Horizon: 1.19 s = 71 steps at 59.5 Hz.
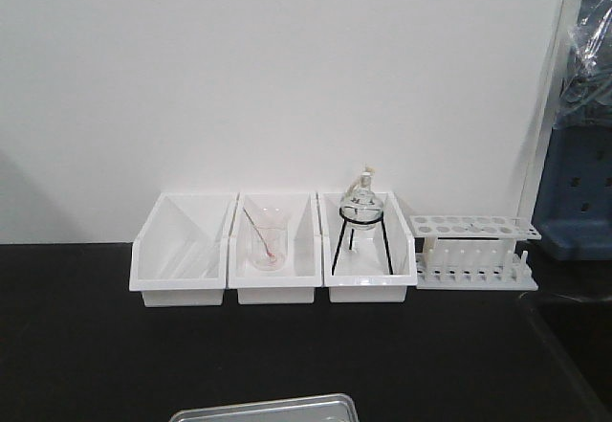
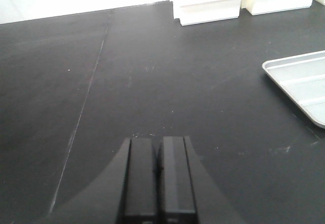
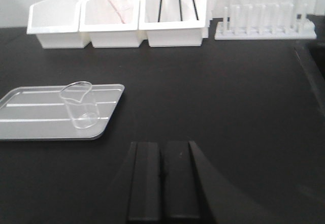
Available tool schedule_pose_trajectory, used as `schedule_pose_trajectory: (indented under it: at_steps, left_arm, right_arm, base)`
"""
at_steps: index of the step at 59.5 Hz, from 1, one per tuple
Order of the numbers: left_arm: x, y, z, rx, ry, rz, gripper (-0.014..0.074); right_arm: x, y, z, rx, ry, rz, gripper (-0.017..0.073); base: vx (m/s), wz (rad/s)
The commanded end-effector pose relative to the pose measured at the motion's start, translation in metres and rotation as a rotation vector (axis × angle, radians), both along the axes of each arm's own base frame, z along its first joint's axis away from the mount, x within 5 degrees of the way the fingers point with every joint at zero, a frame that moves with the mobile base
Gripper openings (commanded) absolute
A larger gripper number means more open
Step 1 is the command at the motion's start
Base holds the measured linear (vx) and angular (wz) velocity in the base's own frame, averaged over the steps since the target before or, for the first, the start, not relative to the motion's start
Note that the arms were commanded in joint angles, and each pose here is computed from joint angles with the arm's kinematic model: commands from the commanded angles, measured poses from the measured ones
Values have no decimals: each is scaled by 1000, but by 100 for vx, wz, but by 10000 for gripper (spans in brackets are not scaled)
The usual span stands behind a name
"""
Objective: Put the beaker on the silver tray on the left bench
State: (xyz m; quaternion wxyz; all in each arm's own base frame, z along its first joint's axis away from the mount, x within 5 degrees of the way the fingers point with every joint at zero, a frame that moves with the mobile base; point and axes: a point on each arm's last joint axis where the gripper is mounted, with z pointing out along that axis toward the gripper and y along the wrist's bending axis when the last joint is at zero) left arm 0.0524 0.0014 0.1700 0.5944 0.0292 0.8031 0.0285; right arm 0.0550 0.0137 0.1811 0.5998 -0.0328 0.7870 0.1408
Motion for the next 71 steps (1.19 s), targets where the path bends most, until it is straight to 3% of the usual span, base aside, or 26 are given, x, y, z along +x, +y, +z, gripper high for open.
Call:
schedule_pose_trajectory:
  at_steps: [1, 3, 9, 15, 19, 30, 71]
  left_arm:
    - [2, -1, 0, -5, -63, -10, 1]
    - [2, -1, 0, -5, -63, -10, 1]
    - [2, -1, 0, -5, -63, -10, 1]
    - [2, -1, 0, -5, -63, -10, 1]
    - [2, -1, 0, -5, -63, -10, 1]
    - [2, -1, 0, -5, -63, -10, 1]
    - [2, -1, 0, -5, -63, -10, 1]
  right_arm:
    - [-1, -2, 3, 56, -114, -57, -11]
    - [0, -4, 2, 58, -105, -95, -11]
    - [1, -9, 3, -12, -118, -180, -11]
    - [1, -11, 5, -95, -151, -205, -11]
    - [1, -12, 5, -116, -162, -209, -11]
    - [1, -11, 5, -69, -158, -215, -11]
    - [1, -11, 5, -70, -158, -214, -11]
  base:
    - [0, 0]
    - [0, 0]
    - [0, 0]
    - [0, 0]
    - [0, 0]
    - [0, 0]
    - [0, 0]
